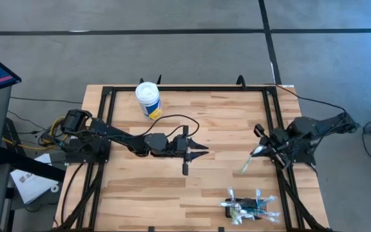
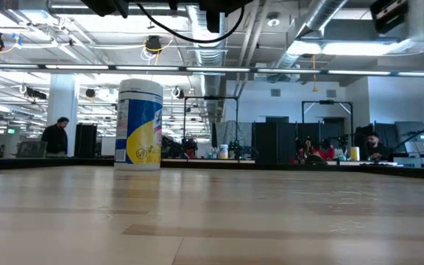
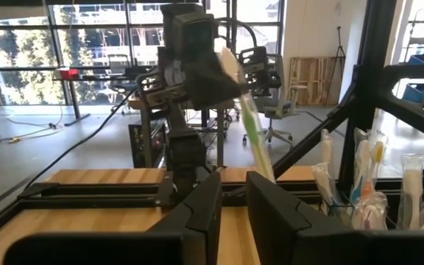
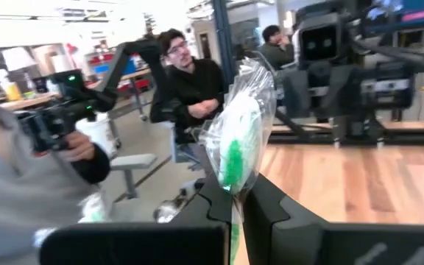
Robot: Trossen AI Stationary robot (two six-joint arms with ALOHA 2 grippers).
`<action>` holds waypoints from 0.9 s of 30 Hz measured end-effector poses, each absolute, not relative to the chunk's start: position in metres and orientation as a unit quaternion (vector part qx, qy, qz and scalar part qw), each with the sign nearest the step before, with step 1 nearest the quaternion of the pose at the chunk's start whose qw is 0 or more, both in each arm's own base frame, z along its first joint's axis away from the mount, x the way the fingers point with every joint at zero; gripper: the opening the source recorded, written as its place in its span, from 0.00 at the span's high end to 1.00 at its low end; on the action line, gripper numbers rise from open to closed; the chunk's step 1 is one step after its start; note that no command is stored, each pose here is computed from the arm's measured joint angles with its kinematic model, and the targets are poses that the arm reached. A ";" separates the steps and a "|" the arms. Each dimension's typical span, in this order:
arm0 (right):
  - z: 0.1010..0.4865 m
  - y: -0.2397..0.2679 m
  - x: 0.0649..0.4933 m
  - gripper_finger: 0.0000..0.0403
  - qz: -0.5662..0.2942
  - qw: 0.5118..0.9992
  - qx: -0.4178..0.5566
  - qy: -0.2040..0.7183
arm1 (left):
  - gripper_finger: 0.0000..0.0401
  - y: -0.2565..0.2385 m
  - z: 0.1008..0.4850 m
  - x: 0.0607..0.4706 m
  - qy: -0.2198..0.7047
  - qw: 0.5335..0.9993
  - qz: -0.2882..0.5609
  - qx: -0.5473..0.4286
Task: Pick & Place toothbrushing station
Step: Put the green toothbrush into the wire organizer
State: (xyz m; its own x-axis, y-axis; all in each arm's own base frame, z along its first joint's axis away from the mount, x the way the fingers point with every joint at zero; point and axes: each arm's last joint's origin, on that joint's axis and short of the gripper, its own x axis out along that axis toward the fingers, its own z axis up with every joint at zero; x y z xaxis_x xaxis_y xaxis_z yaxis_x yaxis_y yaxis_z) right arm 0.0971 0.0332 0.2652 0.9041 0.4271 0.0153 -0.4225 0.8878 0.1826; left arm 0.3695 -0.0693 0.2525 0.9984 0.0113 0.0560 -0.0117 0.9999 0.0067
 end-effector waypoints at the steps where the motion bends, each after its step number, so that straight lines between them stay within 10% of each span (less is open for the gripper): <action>1: 0.265 0.034 0.095 1.00 0.225 0.970 0.094 0.015 | 0.86 -0.069 0.253 0.370 -0.028 1.000 0.006 0.004; 27: 0.253 0.093 0.113 1.00 0.262 0.958 0.091 0.069 | 0.86 -0.067 0.248 0.370 -0.005 1.000 0.012 0.008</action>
